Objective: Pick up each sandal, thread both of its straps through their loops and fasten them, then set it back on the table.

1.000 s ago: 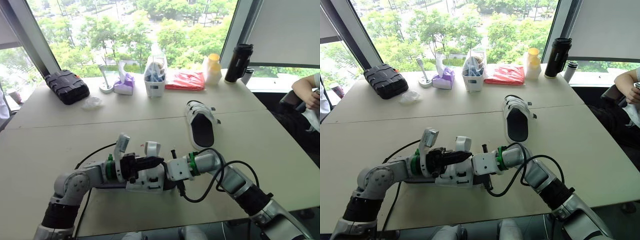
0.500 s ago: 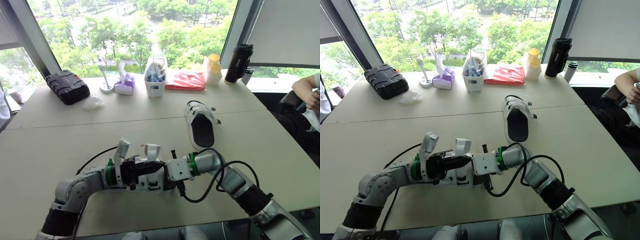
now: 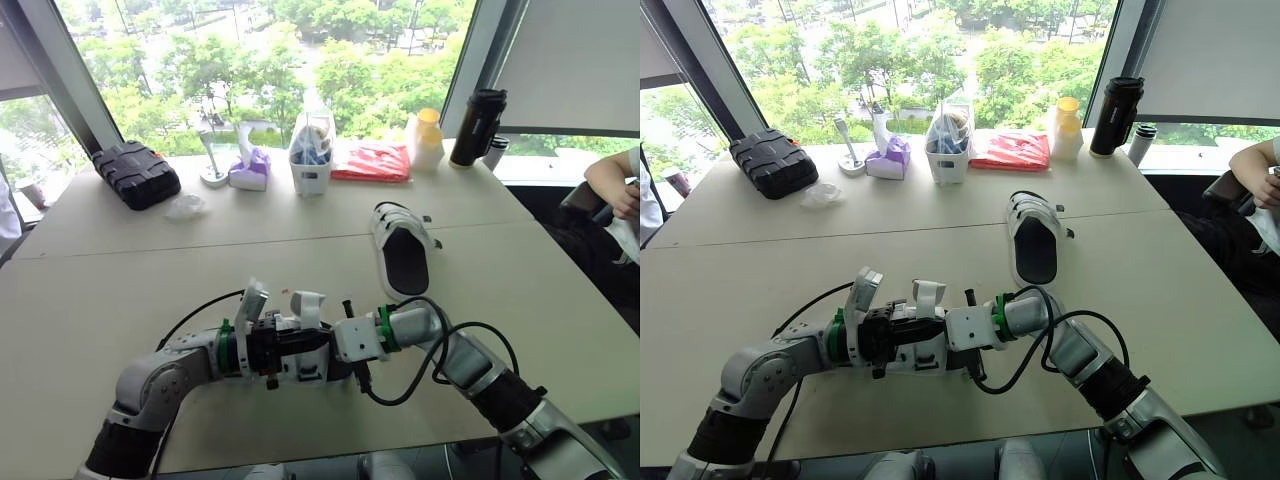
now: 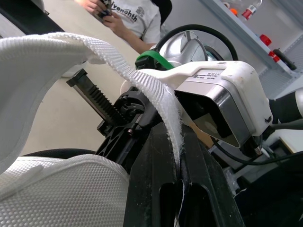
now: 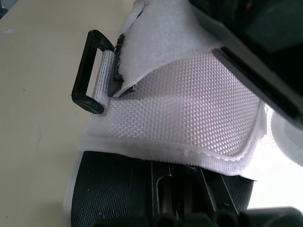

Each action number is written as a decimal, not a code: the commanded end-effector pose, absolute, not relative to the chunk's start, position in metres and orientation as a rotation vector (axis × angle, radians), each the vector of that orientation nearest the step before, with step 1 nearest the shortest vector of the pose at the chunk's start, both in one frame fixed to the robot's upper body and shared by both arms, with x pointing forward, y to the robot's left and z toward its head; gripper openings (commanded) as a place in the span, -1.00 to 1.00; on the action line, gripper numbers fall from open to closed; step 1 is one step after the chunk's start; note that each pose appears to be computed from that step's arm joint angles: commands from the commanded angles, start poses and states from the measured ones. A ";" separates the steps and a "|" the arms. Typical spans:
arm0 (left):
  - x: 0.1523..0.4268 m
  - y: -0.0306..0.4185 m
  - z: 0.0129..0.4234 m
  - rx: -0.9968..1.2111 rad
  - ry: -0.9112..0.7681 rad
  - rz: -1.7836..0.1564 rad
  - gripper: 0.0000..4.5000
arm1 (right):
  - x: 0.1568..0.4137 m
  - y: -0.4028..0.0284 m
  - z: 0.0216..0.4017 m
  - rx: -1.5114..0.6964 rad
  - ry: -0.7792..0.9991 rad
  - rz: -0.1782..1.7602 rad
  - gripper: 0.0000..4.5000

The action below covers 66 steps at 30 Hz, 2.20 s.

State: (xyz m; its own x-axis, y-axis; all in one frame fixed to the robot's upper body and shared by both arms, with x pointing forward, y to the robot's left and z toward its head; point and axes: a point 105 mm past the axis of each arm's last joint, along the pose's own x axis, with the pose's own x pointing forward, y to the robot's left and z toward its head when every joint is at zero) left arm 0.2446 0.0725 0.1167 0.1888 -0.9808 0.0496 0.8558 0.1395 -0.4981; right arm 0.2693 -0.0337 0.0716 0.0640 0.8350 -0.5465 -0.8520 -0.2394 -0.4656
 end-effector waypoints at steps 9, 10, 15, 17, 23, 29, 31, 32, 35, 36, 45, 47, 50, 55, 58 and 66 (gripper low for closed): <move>0.241 0.074 0.139 -0.522 0.300 -1.348 -0.99 | 0.261 -0.059 0.014 -0.938 0.317 1.587 -1.00; 0.239 0.075 0.140 -0.525 0.301 -1.345 -0.99 | 0.261 -0.059 0.014 -0.938 0.316 1.587 -1.00; 0.233 0.079 0.138 -0.529 0.308 -1.304 -0.99 | 0.260 -0.059 0.013 -0.940 0.316 1.588 -1.00; 0.230 0.079 0.138 -0.535 0.307 -1.295 -0.99 | 0.259 -0.059 0.013 -0.941 0.317 1.590 -1.00; 0.231 0.077 0.135 -0.530 0.278 -1.266 -0.99 | 0.260 -0.059 0.012 -0.945 0.316 1.592 -1.00; 0.237 0.073 0.131 -0.537 0.265 -1.259 -0.99 | 0.261 -0.059 0.013 -0.948 0.315 1.593 -1.00; 0.238 0.072 0.131 -0.537 0.261 -1.257 -0.99 | 0.261 -0.059 0.013 -0.949 0.316 1.593 -1.00; 0.239 0.072 0.130 -0.537 0.261 -1.258 -0.99 | 0.261 -0.060 0.013 -0.951 0.316 1.592 -1.00; 0.241 0.072 0.127 -0.535 0.262 -1.255 -0.99 | 0.261 -0.060 0.013 -0.950 0.317 1.590 -1.00; 0.241 0.072 0.127 -0.534 0.262 -1.254 -0.99 | 0.261 -0.060 0.013 -0.950 0.318 1.589 -1.00; 0.237 0.071 0.115 -0.539 0.313 -1.275 -0.99 | 0.260 -0.061 0.013 -0.951 0.319 1.589 -1.00; 0.236 0.071 0.113 -0.538 0.323 -1.279 -0.99 | 0.260 -0.061 0.013 -0.951 0.318 1.589 -1.00; 0.235 0.072 0.111 -0.535 0.334 -1.279 -0.99 | 0.260 -0.061 0.013 -0.951 0.318 1.589 -1.00; 0.235 0.074 0.105 -0.499 0.342 -1.271 -0.99 | 0.260 -0.061 0.012 -0.949 0.319 1.589 -1.00; 0.235 0.075 0.103 -0.471 0.341 -1.277 -0.99 | 0.260 -0.061 0.012 -0.949 0.318 1.589 -1.00; 0.232 0.078 0.094 -0.349 0.333 -1.302 -0.99 | 0.260 -0.061 0.012 -0.951 0.318 1.588 -1.00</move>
